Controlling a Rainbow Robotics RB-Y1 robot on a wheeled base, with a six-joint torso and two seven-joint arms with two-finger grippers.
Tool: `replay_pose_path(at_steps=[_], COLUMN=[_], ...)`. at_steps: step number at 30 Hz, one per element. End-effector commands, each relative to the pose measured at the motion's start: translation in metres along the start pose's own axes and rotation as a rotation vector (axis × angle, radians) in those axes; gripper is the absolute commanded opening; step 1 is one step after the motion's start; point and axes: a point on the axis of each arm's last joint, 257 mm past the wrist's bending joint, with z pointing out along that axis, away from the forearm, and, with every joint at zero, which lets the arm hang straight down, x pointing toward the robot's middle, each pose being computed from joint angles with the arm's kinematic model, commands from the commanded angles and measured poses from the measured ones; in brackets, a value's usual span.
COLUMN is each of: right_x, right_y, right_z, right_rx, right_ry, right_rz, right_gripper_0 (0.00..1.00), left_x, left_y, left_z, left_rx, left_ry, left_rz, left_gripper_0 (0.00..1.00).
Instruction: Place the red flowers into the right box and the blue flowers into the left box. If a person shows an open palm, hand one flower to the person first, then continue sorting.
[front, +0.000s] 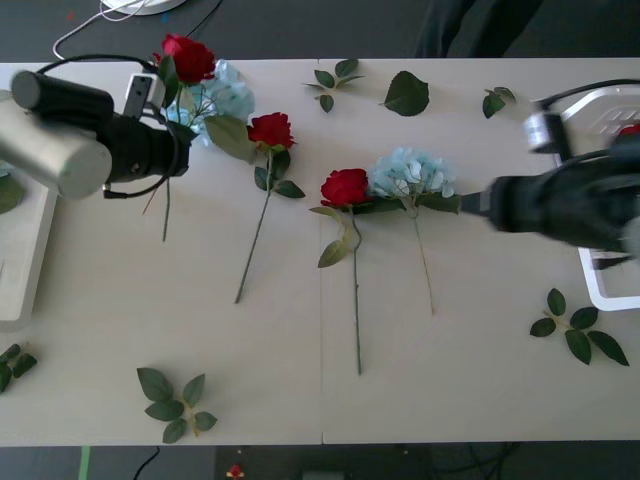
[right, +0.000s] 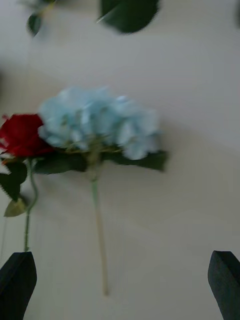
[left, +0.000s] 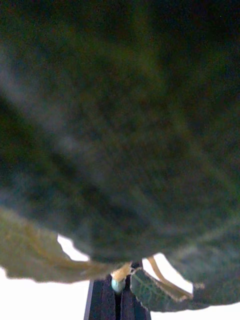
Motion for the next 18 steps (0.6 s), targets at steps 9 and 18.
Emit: replay_pose_path(at_steps=[9,18], right_x=[-0.034,-0.024], right_y=[0.065,0.034], right_z=[0.08,0.118], right_rx=[-0.035,0.065], right_ry=[-0.026,-0.025], right_rz=[-0.001,-0.078], right_gripper_0=[1.0,1.0], left_x=[-0.065,-0.111], left_y=[0.022,0.034], left_z=[-0.072,-0.109], left_rx=[-0.015,-0.02], left_ry=[-0.031,-0.129], left_rz=[-0.088,-0.094], left_gripper_0=[0.0,0.0])
